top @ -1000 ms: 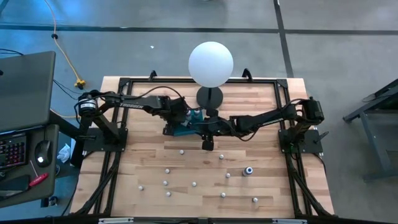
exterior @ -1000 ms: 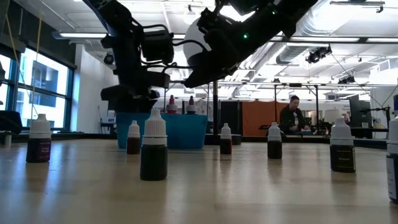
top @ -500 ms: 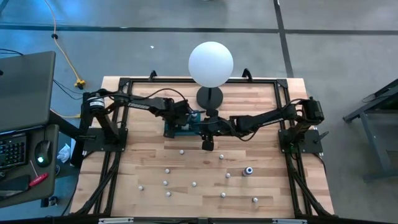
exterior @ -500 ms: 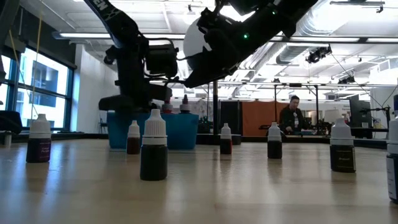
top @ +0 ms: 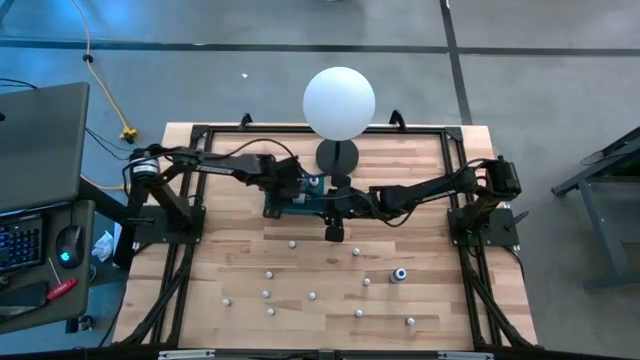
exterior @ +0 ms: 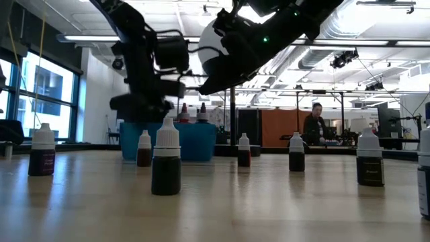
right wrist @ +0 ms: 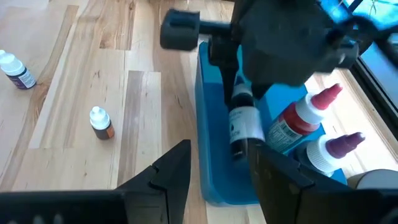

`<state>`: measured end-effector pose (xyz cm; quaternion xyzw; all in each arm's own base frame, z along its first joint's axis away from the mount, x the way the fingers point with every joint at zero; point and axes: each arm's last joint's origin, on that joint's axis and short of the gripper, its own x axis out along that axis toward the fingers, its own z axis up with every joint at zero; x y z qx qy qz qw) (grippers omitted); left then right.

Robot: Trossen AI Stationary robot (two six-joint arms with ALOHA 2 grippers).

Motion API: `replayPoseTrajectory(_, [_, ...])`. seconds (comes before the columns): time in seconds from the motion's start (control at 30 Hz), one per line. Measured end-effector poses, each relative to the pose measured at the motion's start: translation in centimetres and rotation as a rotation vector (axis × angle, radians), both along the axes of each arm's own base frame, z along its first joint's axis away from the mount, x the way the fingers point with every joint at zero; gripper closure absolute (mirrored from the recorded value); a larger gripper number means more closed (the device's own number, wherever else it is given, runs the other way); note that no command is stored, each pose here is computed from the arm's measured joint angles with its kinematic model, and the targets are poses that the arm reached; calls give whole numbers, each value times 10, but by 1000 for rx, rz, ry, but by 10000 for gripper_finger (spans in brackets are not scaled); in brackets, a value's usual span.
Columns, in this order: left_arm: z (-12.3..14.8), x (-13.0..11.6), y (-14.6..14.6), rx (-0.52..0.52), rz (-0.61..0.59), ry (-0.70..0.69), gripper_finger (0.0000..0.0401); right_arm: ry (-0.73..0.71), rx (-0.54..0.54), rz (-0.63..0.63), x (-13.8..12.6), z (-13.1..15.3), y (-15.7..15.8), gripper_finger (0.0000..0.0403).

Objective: Pick & Place food coloring
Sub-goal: Put the large black food coloring bottle into the blue bin

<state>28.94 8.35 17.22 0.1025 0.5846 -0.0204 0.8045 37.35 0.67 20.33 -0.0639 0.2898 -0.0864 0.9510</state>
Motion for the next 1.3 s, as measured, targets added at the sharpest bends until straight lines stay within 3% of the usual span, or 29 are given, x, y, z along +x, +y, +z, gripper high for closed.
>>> replayPoseTrajectory(0.17, [25,-5,-3,-17,15,-8,276,0,0,0,0,0,0,252])
replayPoseTrajectory(0.4, [52,-1,-24,-67,57,34,287,-13,2,3,1,1,0,252])
replayPoseTrajectory(0.83, [70,16,-84,-101,-1,-52,277,-91,38,128,4,8,25,252])
replayPoseTrajectory(0.97, [82,21,-96,-79,-28,-89,276,-93,62,114,3,8,29,252])
replayPoseTrajectory(1.3, [93,25,-105,-40,-43,-136,275,-25,1,53,-2,2,39,252])
